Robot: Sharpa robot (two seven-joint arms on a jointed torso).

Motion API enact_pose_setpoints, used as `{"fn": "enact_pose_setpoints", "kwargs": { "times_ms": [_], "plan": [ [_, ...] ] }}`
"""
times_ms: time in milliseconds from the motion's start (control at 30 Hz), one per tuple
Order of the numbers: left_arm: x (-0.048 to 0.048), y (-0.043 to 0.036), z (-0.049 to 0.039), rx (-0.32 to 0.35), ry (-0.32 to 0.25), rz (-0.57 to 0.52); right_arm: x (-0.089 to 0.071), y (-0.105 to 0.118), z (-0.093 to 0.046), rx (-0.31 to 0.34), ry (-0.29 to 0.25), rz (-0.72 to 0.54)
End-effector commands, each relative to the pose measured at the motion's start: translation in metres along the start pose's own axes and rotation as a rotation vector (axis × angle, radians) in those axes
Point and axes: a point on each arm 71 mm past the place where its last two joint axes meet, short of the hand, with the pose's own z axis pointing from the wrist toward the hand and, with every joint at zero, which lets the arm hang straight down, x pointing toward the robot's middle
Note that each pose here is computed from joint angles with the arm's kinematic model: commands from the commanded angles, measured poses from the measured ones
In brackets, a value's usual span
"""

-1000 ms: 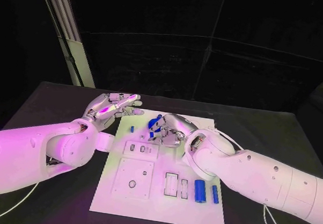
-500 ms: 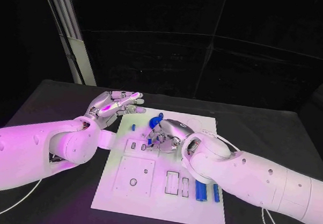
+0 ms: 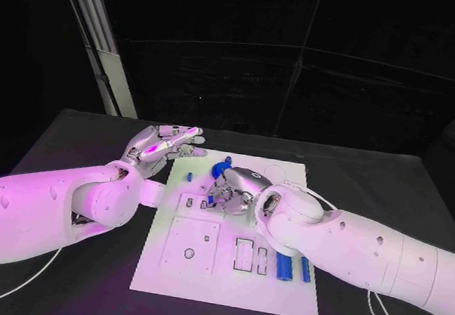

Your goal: Assemble the parts on the task board

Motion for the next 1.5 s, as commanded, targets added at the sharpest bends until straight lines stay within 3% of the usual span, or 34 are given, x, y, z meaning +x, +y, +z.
{"fn": "enact_pose_setpoints", "kwargs": {
  "times_ms": [33, 833, 1500],
  "plan": [
    [0.0016, -0.0015, 0.0008, 0.008, 0.014, -0.010, 0.0028, -0.0003, 0.0001, -0.003, 0.026, -0.020],
    [-0.0006, -0.0014, 0.0013, 0.006, 0.010, -0.007, 0.0056, -0.0100, -0.0011, 0.034, 0.078, -0.073],
    [-0.0011, -0.0010, 0.0017, 0.003, 0.009, -0.006, 0.0042, -0.0063, -0.0014, 0.023, 0.051, -0.081]
  ]
}}
